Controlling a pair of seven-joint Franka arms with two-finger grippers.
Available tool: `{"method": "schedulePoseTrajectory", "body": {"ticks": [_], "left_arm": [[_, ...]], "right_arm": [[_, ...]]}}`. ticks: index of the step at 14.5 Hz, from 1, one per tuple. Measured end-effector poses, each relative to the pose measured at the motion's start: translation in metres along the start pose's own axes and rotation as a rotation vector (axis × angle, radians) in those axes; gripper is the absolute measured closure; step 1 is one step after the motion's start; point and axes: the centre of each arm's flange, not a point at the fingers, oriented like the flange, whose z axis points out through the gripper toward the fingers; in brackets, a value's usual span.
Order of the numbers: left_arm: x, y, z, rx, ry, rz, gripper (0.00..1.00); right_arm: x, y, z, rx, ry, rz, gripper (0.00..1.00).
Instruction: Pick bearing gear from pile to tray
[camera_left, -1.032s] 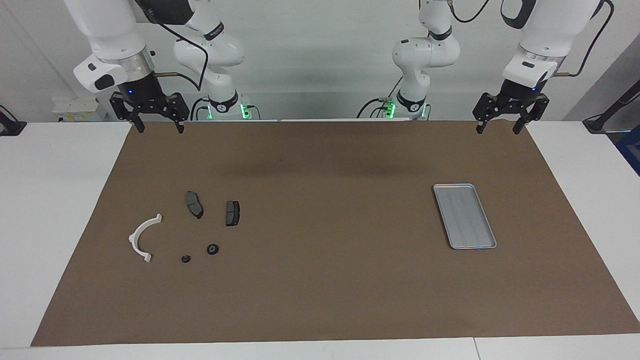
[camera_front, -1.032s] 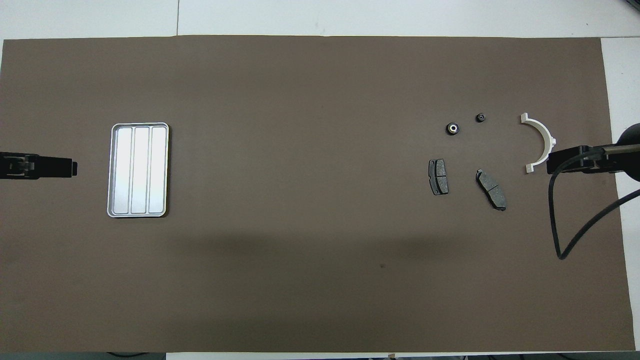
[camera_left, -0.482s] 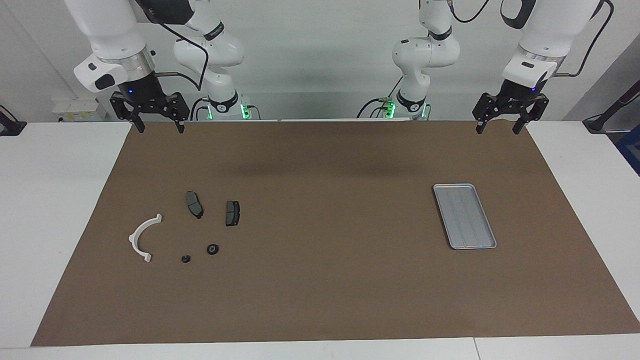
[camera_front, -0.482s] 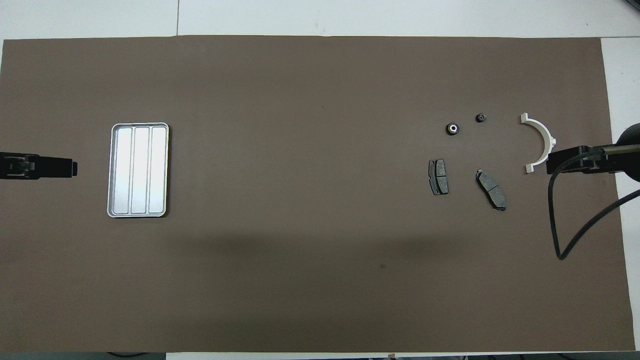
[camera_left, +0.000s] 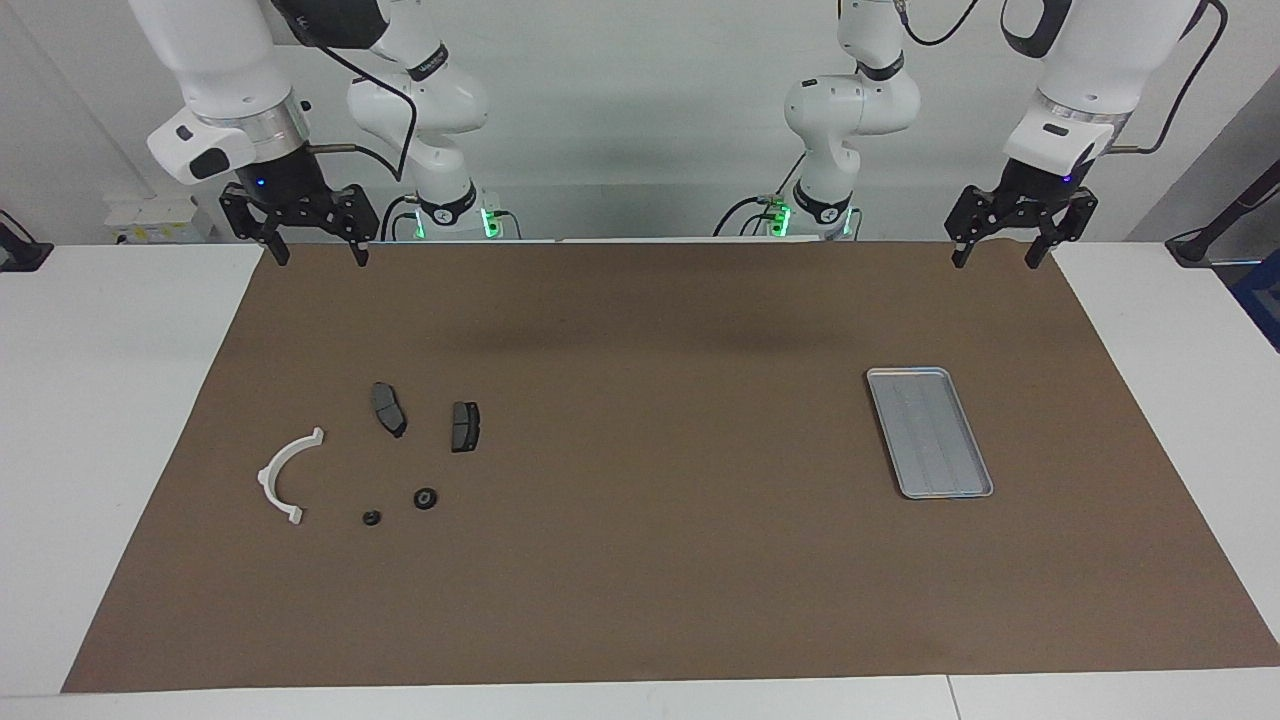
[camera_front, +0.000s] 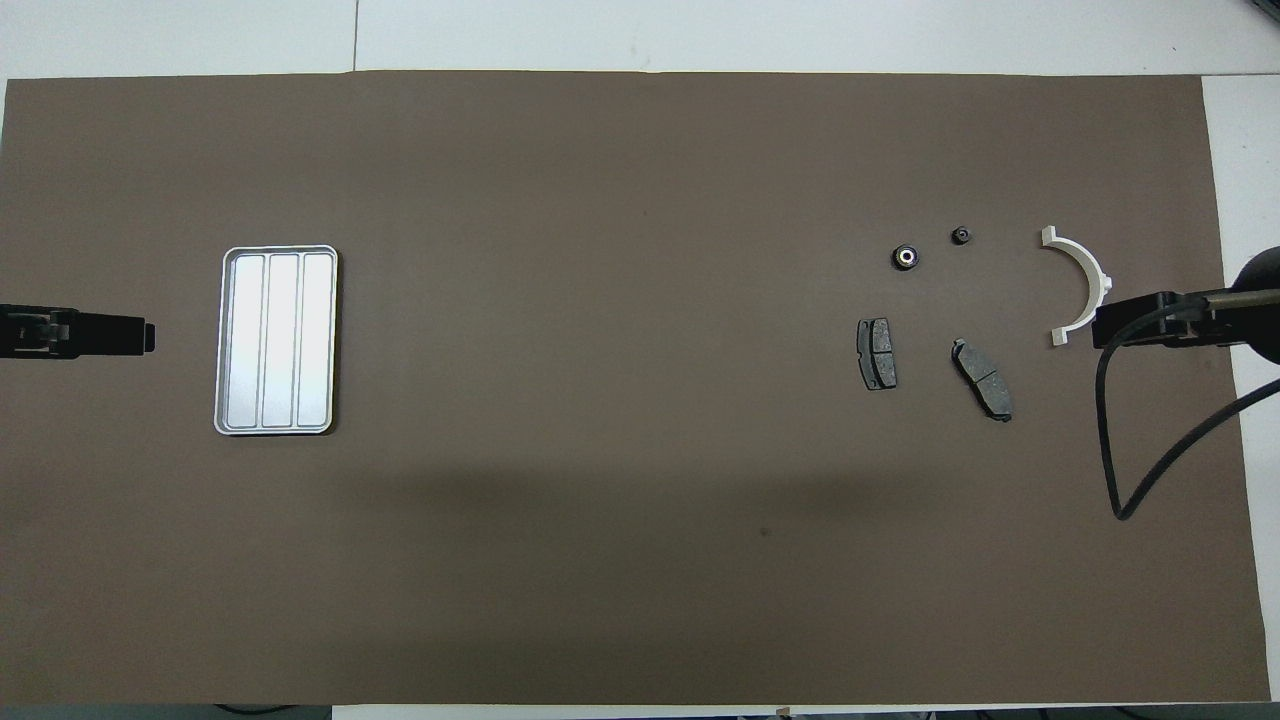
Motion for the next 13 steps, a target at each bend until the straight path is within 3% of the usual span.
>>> {"method": "schedulePoseTrajectory", "body": {"ticks": [13], "left_arm": [[0.0000,0.0000,0.0000,0.000,0.000,0.000,0.00]], "right_arm": [[-0.0001,0.0022,-0.0002,0.000,0.001,0.004,0.00]]}}
